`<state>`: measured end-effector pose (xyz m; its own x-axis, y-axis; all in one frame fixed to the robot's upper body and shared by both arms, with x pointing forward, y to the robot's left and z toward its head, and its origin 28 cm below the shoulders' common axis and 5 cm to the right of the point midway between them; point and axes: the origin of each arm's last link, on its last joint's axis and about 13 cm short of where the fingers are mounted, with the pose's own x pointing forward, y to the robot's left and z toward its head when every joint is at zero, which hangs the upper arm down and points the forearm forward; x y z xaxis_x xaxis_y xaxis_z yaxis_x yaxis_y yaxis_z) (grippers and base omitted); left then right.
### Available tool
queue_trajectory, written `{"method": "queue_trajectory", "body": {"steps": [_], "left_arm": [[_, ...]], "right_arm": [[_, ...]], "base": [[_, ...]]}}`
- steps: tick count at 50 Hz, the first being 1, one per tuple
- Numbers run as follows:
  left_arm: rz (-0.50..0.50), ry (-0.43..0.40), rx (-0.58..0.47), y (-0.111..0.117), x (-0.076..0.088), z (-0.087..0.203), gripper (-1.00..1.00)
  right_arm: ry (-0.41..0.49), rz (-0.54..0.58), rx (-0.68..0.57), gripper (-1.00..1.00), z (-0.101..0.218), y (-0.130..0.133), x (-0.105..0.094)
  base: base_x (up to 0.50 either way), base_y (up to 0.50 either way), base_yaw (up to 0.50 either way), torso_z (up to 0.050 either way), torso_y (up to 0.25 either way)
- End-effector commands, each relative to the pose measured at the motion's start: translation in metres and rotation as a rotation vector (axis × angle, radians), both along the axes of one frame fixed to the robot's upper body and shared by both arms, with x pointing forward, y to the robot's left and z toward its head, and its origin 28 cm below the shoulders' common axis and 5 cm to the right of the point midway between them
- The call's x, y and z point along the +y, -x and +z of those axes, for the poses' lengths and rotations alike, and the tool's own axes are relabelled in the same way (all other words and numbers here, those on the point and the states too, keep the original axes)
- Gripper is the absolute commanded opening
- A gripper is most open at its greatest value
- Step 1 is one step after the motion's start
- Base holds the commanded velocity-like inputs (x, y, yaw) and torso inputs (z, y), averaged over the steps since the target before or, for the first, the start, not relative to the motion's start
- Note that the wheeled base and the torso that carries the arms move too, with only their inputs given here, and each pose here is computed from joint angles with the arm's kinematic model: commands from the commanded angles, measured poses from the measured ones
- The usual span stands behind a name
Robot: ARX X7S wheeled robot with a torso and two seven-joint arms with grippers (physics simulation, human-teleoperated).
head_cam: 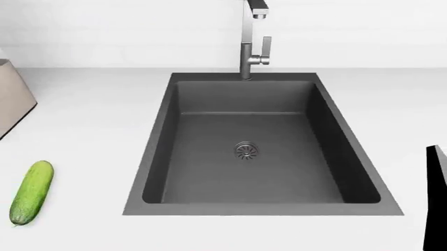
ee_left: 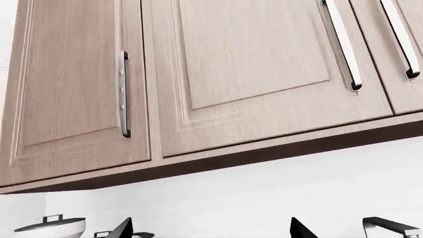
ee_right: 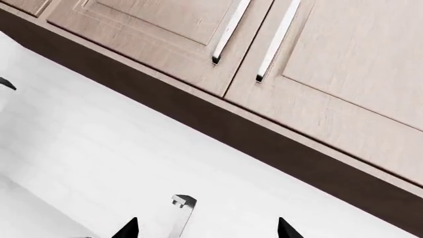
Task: Place the two vegetables and bowl onto the tray for setting up a vegetable dip station.
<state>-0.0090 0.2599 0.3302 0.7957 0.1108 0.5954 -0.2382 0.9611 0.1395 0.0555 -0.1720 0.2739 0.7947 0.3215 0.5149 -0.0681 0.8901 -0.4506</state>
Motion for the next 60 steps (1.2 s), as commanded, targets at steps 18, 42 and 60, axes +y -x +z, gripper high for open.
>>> {"method": "queue_trajectory", "body": {"steps": [18, 42, 60], "left_arm": [[0.003, -0.002, 0.002, 0.0, 0.0, 0.0, 1.0], [-0.001, 0.002, 0.005, 0.0, 0.0, 0.0, 1.0], [-0.001, -0.001, 0.003, 0.0, 0.0, 0.0, 1.0]], "right_arm": [[0.017, 0.027, 0.012, 1.0, -0.007, -0.005, 0.0], [-0.003, 0.097, 0.125, 1.0, -0.012, -0.028, 0.019], [0.05, 0.205, 0.488, 1.0, 0.028, -0.024, 0.053]], "base": [[0.0, 0.28, 0.0, 0.0, 0.0], [0.0, 0.48, 0.0, 0.0, 0.0], [0.16, 0.01, 0.0, 0.0, 0.0]]}}
